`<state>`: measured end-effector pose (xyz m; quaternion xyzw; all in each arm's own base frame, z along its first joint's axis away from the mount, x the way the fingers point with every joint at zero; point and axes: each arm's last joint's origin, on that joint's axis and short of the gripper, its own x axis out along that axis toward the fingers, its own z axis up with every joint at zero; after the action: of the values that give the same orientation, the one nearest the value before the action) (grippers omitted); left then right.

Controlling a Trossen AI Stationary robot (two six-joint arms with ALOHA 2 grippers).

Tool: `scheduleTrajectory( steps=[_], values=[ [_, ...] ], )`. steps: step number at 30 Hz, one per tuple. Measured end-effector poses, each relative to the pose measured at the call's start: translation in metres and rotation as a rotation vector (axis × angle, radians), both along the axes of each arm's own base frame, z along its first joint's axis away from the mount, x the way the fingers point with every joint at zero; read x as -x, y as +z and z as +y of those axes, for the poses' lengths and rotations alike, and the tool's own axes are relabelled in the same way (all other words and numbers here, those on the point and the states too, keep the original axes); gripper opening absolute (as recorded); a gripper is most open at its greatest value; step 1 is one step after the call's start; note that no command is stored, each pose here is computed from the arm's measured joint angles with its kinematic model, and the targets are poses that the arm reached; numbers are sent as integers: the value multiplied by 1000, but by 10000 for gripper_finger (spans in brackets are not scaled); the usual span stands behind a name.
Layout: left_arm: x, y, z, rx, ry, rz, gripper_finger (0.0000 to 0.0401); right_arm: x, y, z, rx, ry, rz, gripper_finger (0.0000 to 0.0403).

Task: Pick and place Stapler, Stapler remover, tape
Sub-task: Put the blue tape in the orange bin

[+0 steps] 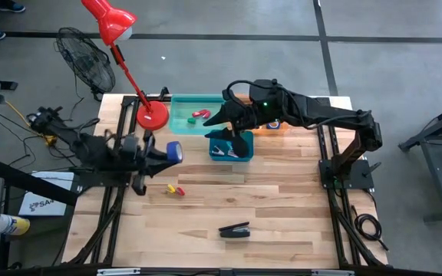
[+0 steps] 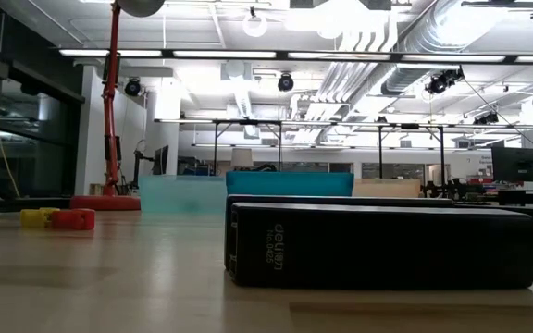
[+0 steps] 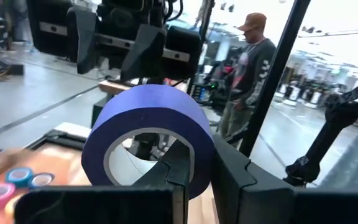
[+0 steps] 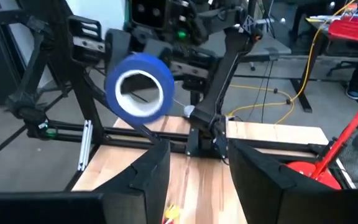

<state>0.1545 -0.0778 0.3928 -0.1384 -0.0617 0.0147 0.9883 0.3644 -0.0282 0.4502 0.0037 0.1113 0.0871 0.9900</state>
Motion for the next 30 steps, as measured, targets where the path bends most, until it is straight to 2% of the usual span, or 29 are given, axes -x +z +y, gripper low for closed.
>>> scheduleTrajectory(
  steps=[11,15,23,26,30],
  values=[
    [-45,-3,40,-45,-131,-62,31,-14,-9,4,-14,1,0,154],
    [-60,-10,52,-35,-157,-39,31,-19,-15,4,-32,1,22,154],
    [-77,-15,63,-9,-226,-56,31,-18,-18,3,-25,-27,54,150],
    [-77,-14,63,-8,-230,-57,31,-18,-20,3,-21,-58,72,126],
    [-77,-15,63,-6,-224,-47,31,-17,-22,2,-13,-86,93,56]
  ],
)
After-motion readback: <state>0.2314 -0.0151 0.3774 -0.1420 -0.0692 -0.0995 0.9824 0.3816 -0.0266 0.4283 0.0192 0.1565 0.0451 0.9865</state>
